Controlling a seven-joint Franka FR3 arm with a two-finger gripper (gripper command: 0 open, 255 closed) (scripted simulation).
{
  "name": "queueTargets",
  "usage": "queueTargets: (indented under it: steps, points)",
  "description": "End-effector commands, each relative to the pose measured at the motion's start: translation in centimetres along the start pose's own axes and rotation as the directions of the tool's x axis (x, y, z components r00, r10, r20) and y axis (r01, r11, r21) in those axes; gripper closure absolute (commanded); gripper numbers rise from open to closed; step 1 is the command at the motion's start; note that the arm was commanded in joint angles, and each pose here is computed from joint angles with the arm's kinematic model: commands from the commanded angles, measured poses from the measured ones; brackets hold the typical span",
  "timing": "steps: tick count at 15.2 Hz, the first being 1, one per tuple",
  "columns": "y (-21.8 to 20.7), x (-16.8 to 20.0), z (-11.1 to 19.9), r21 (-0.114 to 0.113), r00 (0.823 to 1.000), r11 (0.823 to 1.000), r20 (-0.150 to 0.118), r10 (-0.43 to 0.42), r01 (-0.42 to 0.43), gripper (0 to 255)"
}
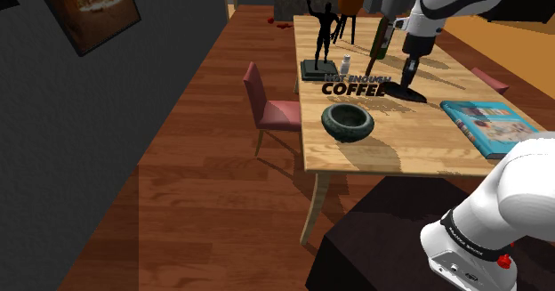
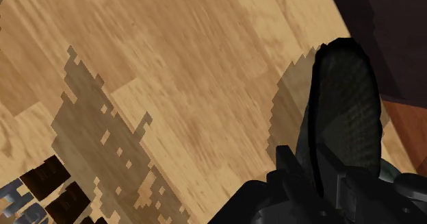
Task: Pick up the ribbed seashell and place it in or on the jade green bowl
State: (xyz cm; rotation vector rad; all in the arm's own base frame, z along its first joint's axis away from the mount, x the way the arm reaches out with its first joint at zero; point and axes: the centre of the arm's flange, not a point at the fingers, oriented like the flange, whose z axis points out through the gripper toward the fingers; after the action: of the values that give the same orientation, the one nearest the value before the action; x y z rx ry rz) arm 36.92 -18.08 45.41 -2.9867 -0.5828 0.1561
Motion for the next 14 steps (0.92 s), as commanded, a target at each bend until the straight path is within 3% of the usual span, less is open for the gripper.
queueTargets:
  steps: [1,10,14]
  points:
    - [-1.3,2.0,0.0,0.000,1.000,1.000,0.000,0.001,-0.001,255]
    - [-7.6,12.8,-0.5,0.000,1.000,1.000,0.000,0.001,-0.001,255]
    - [-7.3,13.0,1.6,0.000,1.000,1.000,0.000,0.001,-0.001,255]
